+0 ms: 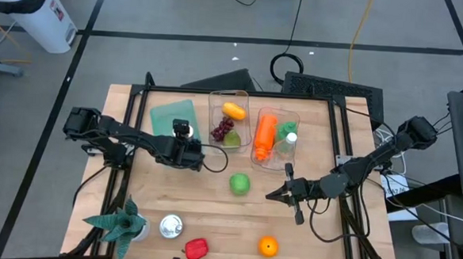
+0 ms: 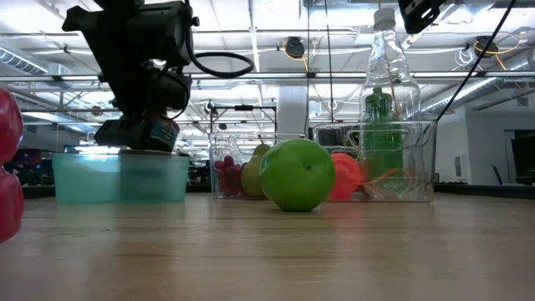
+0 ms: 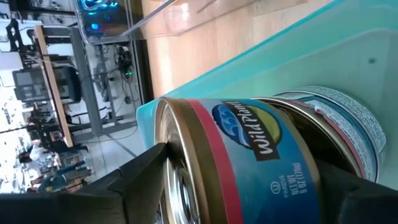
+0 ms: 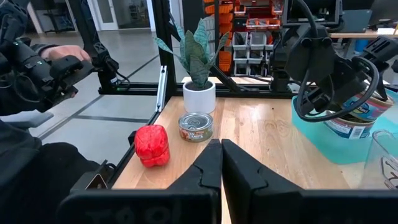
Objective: Pick & Place Food Item
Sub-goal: Stack the blue tuna can on top of the blue tuna can in the green bin
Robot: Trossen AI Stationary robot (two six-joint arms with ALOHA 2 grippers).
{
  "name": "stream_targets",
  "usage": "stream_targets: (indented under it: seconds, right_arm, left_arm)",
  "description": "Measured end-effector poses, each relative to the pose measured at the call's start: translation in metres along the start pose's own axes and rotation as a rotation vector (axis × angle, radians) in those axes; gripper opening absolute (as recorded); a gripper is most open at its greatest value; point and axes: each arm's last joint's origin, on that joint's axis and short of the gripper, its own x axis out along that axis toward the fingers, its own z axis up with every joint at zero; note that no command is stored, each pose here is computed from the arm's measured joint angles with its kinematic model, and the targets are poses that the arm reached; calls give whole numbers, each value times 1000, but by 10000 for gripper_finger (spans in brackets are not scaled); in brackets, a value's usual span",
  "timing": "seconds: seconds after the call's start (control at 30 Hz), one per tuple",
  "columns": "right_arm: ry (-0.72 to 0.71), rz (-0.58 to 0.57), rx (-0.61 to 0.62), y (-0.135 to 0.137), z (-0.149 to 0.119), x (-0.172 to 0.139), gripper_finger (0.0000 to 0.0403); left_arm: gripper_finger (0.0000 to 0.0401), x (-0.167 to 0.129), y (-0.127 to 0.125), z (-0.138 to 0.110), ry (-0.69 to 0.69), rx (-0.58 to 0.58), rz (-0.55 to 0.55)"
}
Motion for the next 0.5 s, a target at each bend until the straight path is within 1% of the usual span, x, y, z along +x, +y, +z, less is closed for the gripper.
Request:
stream_targets:
  seconds: [0.2, 0.3, 0.5]
  right_arm:
    - [2, 0, 1, 0, 0, 0, 0]
    - [3, 0, 0, 0, 0, 0, 0]
    - [3, 0, -1, 0, 0, 0, 0]
  left_arm:
    - [293, -1, 0, -4, 29, -26, -4]
    - [295, -2, -1, -4, 30, -20, -3]
    - [284, -6, -3, -6, 21, 3, 3]
